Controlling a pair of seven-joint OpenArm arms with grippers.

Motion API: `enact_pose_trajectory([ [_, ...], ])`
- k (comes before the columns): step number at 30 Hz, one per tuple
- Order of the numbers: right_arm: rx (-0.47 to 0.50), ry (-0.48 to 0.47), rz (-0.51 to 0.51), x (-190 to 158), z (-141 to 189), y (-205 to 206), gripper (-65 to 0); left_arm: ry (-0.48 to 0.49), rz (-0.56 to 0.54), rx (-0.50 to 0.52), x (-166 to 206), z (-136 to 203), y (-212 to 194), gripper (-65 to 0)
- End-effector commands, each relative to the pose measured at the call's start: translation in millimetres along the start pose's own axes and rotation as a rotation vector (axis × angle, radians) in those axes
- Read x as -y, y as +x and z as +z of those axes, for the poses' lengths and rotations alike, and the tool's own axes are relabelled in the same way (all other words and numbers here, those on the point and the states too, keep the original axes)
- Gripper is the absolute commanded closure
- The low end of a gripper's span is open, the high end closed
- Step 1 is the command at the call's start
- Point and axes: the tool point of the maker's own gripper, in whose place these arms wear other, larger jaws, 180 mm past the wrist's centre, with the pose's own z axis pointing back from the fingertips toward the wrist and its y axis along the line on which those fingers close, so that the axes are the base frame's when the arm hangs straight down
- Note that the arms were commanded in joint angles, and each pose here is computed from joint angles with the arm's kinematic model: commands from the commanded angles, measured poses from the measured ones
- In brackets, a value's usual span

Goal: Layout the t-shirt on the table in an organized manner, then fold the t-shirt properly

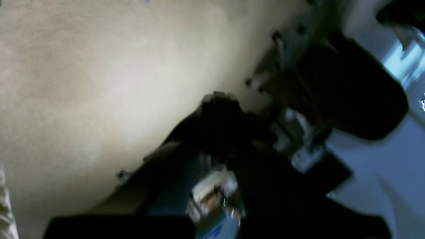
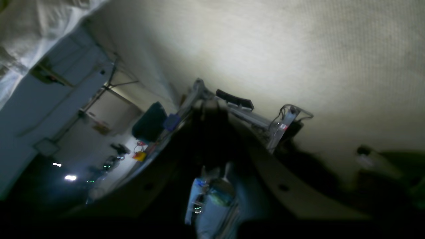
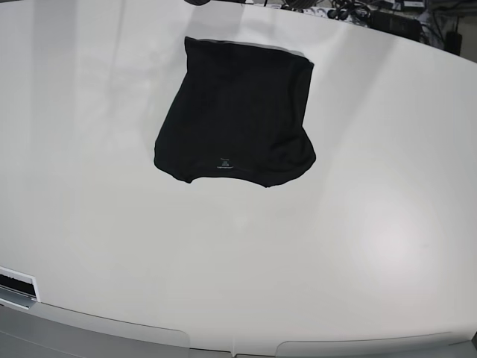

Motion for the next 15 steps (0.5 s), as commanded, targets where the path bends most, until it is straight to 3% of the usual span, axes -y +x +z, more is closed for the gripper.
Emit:
enact_pose_trajectory([
  [1,-0.013,-0.012,0.012,5,-2,-4,0.0,0.009,0.009,0.016,-4,-4,1,0.0],
  [5,0.054,-0.088,0.090,26,-7,34,0.0,0.087,-0.004,0.147,-30,-22,40,0.0],
  [9,0.197,-0.278,0.104,56,6,96,0.0,0.164,-0.050,0.292,-48,-28,99,0.0],
  [15,0.406,-0.459,0.210,60,36,198,0.0,0.340,-0.062,0.415,-64,-33,176,0.0],
])
